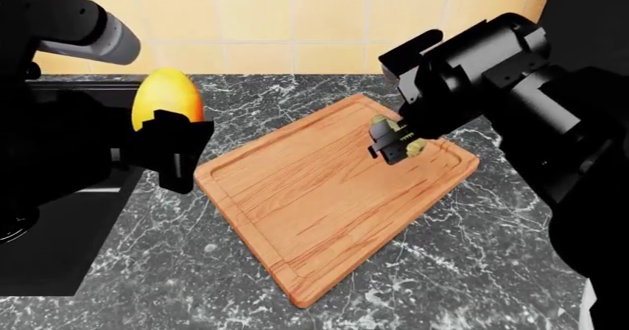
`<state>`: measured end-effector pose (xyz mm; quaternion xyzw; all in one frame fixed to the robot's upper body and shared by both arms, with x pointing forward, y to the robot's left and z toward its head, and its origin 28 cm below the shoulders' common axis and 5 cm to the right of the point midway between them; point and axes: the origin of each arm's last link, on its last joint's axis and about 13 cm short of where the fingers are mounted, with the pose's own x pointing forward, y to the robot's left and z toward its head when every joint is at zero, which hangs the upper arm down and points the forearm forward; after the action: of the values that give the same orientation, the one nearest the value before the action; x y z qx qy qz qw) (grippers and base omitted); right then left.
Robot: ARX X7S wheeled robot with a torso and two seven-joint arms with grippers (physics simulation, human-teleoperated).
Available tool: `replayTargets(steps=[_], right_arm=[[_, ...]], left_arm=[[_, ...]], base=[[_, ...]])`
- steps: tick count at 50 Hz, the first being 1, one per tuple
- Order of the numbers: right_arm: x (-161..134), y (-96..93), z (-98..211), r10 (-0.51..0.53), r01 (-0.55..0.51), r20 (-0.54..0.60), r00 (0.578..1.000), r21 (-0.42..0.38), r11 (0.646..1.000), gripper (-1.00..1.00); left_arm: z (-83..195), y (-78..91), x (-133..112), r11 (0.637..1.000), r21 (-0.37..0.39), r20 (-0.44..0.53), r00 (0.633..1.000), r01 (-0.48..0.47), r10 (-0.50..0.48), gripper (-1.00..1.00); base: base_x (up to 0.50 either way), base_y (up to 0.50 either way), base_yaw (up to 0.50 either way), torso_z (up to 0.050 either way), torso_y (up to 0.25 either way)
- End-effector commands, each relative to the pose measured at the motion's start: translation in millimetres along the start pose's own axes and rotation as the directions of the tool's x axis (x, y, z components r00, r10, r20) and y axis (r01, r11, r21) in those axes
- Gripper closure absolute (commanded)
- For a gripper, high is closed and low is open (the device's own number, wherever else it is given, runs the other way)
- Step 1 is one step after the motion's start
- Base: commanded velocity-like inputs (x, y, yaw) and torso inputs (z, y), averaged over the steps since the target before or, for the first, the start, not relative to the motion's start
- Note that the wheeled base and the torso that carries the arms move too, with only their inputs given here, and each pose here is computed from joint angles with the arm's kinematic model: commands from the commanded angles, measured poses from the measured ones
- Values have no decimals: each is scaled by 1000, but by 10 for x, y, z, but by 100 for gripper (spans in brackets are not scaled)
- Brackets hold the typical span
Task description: Pick up the fruits and vegetables and place them in the sink. Turn on the sink faucet to wash them. Then turn the sink off and put them in the tray.
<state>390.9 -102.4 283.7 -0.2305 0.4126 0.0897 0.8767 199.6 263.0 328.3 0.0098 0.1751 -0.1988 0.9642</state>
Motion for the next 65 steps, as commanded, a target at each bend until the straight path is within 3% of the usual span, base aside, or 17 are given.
replayTargets(steps=[1, 3, 4, 19, 32, 45, 52, 65], right_arm=[[-45, -46, 37, -50, 50, 18, 999, -19, 999, 100], [-53, -52, 38, -51, 52, 19, 999, -17, 999, 100], [-56, -56, 39, -53, 53, 20, 998, -15, 998, -100], [-157, -97, 22, -46, 46, 47, 998, 6, 999, -100], [-944, -187, -391, -75, 78, 193, 978, -7, 997, -100], [-1505, -64, -836, -56, 74, 340, 939, -41, 996, -100], [-1678, -30, -953, -48, 75, 386, 921, -55, 996, -100], [-1890, 2, -1090, -38, 77, 446, 894, -69, 995, -100]], left_arm=[[38, 2, 0, 1000, -6, 21, 1000, -9, 9, 100], [40, 3, 6, 1000, -5, 20, 1000, -8, 9, 100], [39, 3, 9, 1000, -5, 19, 1000, -8, 8, 100], [38, -15, 54, 1000, -2, 10, 1000, -4, 4, 100], [184, -244, 309, 996, 80, -71, 997, 35, -30, 100], [415, -417, 785, 985, 168, -189, 982, 44, -12, 100], [409, -520, 1125, 970, 232, -277, 961, 75, -8, 100], [311, -681, 1475, 946, 299, -376, 927, 126, -5, 100]], base=[[0, 0, 0, 10, 0], [0, 0, 0, 0, 0], [0, 0, 0, 0, 0], [0, 0, 0, 0, 1], [0, 0, 0, 0, 1], [0, 0, 0, 1, 0], [0, 0, 0, 0, 0], [0, 0, 0, 0, 1]])
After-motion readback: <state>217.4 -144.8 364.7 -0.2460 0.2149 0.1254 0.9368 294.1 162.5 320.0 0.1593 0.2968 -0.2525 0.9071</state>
